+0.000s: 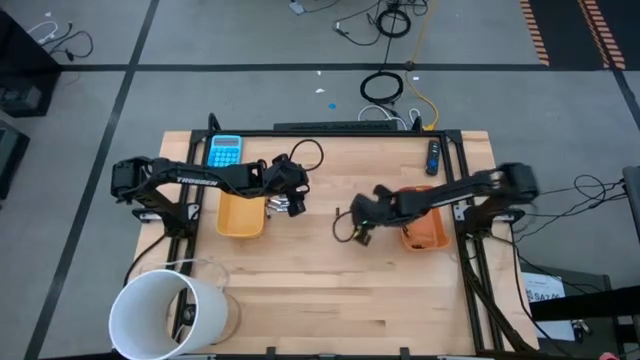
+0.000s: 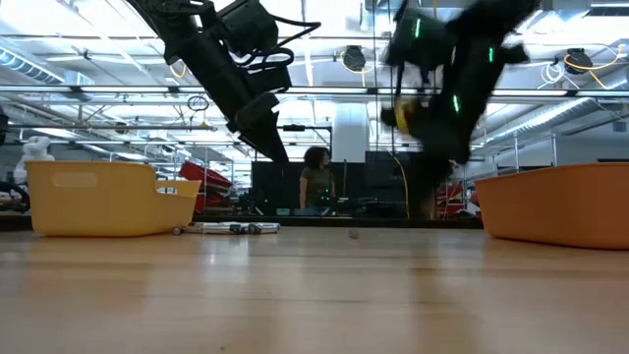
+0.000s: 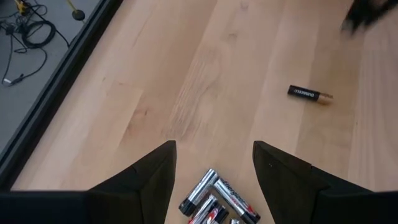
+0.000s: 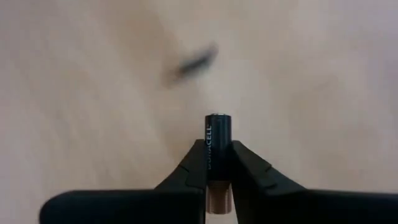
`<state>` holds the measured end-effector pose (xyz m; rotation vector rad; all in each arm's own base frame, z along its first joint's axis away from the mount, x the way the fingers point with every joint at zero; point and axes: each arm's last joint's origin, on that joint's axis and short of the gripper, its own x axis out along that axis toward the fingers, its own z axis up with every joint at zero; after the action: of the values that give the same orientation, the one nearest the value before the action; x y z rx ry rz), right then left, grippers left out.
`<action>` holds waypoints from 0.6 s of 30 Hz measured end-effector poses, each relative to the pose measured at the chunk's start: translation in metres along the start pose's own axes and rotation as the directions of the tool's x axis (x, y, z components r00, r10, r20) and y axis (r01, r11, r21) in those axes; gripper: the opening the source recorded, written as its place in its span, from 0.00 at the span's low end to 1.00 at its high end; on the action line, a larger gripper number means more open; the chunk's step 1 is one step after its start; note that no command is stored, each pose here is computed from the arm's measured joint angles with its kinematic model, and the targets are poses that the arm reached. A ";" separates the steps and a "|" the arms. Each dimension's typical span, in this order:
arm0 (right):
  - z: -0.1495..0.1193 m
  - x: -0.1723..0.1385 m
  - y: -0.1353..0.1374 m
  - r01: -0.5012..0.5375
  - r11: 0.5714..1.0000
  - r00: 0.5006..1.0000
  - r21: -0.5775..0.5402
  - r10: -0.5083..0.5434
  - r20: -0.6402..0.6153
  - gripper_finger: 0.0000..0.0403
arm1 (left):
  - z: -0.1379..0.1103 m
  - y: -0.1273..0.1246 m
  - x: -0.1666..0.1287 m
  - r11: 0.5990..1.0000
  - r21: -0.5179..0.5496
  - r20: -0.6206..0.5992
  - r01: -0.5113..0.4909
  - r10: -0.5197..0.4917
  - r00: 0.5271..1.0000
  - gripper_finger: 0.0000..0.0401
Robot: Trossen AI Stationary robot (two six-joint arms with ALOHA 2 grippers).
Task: Sort batteries
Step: Put the black battery into the orange bin
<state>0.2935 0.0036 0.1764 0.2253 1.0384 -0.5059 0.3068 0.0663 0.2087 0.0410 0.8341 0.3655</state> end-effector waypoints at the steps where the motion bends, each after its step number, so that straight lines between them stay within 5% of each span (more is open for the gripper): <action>1: 0.000 -0.015 -0.004 0.034 0.999 0.999 0.002 -0.034 0.022 0.06 | 0.000 0.000 0.000 1.000 0.000 -0.001 0.004 -0.004 1.000 0.56; 11: -0.054 -0.118 -0.031 0.129 0.984 0.992 0.120 -0.127 -0.024 0.08 | -0.001 -0.017 -0.003 0.935 0.067 -0.010 0.347 -0.347 0.938 0.56; 18: -0.083 -0.118 -0.034 0.215 0.974 0.965 0.069 -0.201 -0.167 0.31 | -0.002 -0.031 -0.007 0.944 0.063 -0.015 0.324 -0.324 0.946 0.56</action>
<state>0.1649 0.0429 0.2394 0.2375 1.2044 -0.7340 0.3107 0.0350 0.2069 -0.0375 0.8406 0.0276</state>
